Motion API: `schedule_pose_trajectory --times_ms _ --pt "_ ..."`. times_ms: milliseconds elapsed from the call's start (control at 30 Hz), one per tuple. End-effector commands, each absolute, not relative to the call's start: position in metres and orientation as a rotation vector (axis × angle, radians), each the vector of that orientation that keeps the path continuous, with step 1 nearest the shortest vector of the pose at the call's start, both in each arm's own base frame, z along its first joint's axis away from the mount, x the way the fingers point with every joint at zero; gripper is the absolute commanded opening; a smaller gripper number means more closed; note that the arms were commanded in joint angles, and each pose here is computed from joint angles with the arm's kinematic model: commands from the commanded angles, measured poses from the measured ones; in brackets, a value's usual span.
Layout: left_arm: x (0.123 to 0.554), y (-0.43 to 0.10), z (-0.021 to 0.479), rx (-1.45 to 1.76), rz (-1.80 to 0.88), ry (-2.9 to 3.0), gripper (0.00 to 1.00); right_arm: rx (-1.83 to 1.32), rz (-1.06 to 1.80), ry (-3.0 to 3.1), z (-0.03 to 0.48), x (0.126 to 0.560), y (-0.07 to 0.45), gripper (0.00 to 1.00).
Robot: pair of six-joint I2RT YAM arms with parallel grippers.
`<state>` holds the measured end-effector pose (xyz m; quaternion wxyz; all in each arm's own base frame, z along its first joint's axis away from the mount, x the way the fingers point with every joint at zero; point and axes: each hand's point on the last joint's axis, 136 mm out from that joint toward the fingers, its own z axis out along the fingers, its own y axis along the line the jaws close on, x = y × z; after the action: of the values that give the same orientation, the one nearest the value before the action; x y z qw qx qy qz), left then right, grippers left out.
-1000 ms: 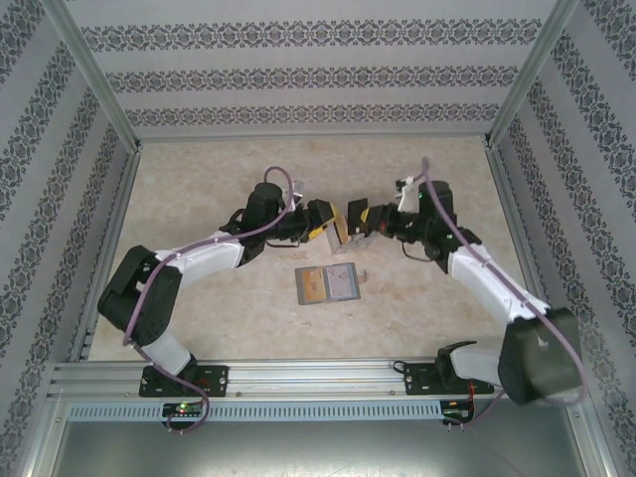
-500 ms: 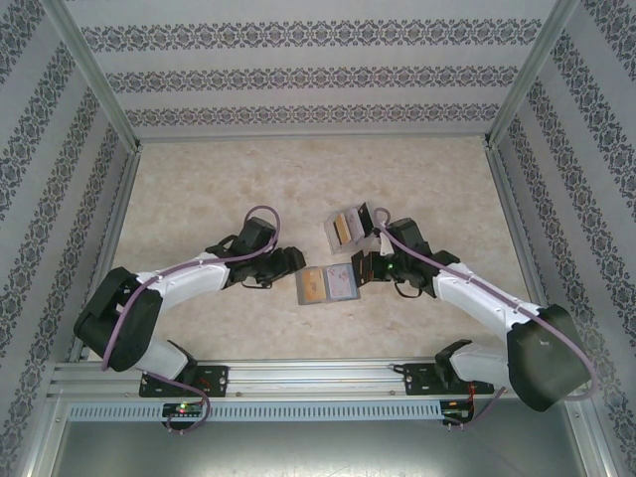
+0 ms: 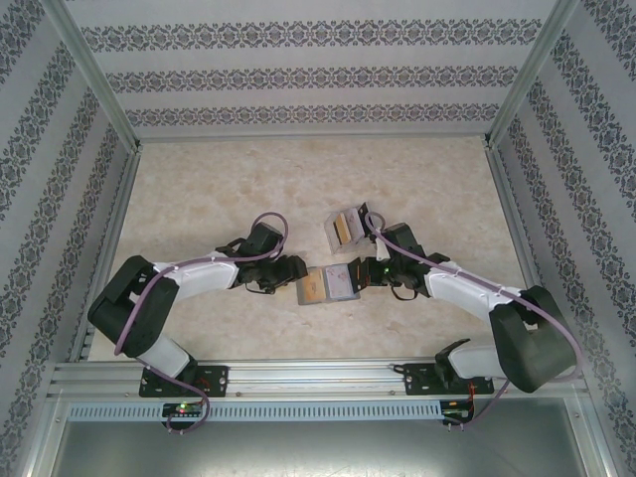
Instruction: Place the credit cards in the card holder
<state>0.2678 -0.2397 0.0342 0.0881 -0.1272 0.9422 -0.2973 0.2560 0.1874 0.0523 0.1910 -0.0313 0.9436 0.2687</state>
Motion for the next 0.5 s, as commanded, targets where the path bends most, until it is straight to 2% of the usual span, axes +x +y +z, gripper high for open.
schedule_pose_trajectory --times_ms 0,467 --pt "0.271 -0.254 0.034 -0.309 -0.925 2.800 0.61 -0.093 0.794 2.649 0.046 0.253 0.193 0.02" --pt "0.268 -0.260 0.026 -0.299 -0.923 2.814 0.49 -0.057 0.935 2.548 0.087 0.257 0.206 0.04"
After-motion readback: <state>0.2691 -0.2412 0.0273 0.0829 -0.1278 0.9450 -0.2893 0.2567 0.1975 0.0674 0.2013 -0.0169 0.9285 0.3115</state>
